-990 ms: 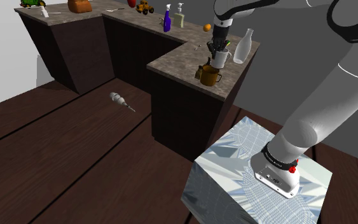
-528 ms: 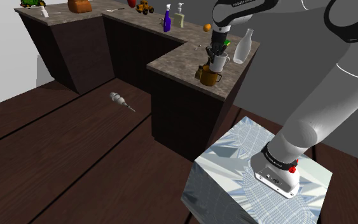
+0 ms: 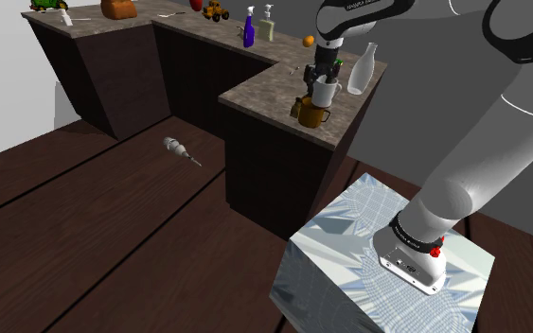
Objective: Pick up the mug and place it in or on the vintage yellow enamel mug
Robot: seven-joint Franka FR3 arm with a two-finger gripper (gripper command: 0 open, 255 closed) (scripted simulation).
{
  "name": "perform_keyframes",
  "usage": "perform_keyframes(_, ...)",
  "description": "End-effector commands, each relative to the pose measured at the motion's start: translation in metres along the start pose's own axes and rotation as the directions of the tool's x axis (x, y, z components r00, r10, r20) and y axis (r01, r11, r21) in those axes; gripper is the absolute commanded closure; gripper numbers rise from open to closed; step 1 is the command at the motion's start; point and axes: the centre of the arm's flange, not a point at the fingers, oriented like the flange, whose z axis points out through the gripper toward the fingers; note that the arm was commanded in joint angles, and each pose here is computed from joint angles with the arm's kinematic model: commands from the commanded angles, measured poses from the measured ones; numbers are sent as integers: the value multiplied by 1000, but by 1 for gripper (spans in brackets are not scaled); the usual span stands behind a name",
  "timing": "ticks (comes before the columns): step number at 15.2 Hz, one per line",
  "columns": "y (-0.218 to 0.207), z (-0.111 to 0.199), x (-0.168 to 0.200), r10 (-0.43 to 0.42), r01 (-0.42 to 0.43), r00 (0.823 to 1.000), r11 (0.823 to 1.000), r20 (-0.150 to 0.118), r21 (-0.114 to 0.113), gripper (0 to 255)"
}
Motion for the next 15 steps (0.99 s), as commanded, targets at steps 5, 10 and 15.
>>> perform_keyframes(5, 0, -26, 0, 0, 0, 1000, 1000, 0, 0, 0)
perform_keyframes(10, 0, -50, 0, 0, 0, 1000, 1000, 0, 0, 0)
perform_keyframes(15, 0, -50, 0, 0, 0, 1000, 1000, 0, 0, 0)
